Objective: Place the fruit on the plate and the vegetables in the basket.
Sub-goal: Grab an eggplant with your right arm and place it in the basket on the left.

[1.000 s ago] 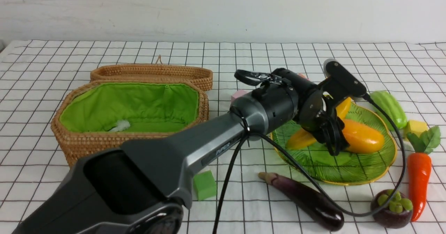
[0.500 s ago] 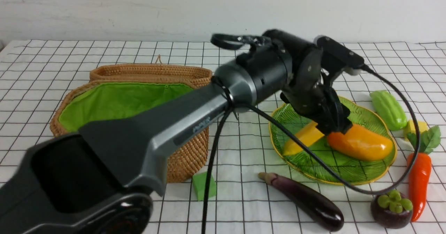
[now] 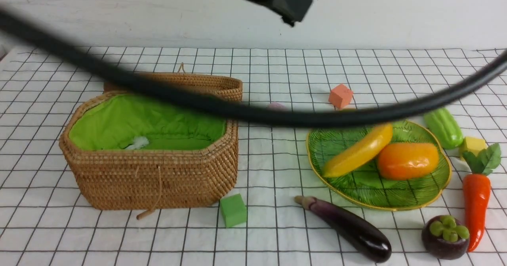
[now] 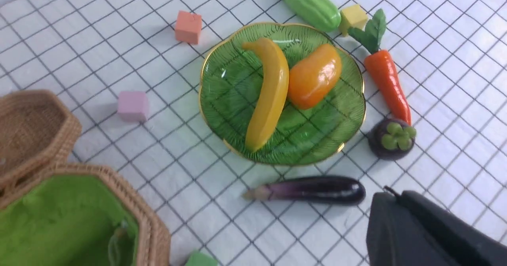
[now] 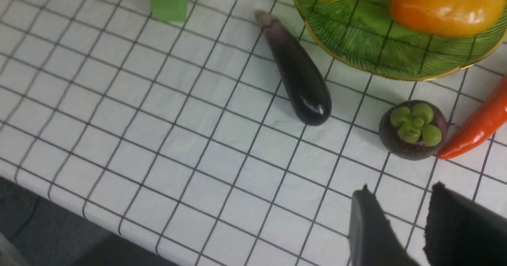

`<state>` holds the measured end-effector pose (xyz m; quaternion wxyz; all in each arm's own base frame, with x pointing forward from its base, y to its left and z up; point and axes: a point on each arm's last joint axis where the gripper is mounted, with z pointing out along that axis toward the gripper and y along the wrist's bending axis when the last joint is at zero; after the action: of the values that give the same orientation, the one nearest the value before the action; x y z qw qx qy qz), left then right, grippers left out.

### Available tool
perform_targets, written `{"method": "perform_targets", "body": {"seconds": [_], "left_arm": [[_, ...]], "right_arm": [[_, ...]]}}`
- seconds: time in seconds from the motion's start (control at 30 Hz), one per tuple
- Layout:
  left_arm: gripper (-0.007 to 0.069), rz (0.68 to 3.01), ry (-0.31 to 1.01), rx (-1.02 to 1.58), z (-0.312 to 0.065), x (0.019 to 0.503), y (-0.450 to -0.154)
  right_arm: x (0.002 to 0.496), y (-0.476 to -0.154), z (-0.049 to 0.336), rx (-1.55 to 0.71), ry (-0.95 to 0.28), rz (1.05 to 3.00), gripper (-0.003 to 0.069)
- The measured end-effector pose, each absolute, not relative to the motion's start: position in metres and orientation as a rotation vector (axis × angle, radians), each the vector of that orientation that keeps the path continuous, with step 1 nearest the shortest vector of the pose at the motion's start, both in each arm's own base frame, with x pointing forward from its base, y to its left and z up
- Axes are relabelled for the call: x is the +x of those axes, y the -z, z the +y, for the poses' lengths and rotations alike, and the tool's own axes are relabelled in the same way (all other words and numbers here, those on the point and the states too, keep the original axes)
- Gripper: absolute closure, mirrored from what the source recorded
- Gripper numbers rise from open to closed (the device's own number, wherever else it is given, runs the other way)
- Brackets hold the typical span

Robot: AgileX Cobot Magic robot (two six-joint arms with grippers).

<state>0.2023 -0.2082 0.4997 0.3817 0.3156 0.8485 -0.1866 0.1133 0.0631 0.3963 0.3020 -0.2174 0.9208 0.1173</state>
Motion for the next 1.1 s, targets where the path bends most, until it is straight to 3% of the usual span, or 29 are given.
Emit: {"method": "perform_targets", "body": {"seconds": [0.2, 0.43, 0.73, 1.1], "left_arm": [[0.0638, 2.203, 0.470, 0.795, -0.138, 0.134, -0.444], [0.0638, 1.874, 0.628, 0.645, -0.070, 0.067, -0.385], [0.0638, 1.725, 0.684, 0.591, -0.041, 0.038, -0.371], [0.0638, 1.721, 0.696, 0.586, -0.041, 0.038, -0.371]], "right_arm": [[0.168, -0.363, 0.090, -0.680, -0.287, 2.586, 0.0422], [0.215, -0.324, 0.113, -0.739, -0.267, 2.672, 0.0420], [0.252, -0.273, 0.134, -0.735, -0.302, 2.807, 0.0359], [0.288, -0.203, 0.148, -0.798, -0.236, 2.891, 0.0119]]}}
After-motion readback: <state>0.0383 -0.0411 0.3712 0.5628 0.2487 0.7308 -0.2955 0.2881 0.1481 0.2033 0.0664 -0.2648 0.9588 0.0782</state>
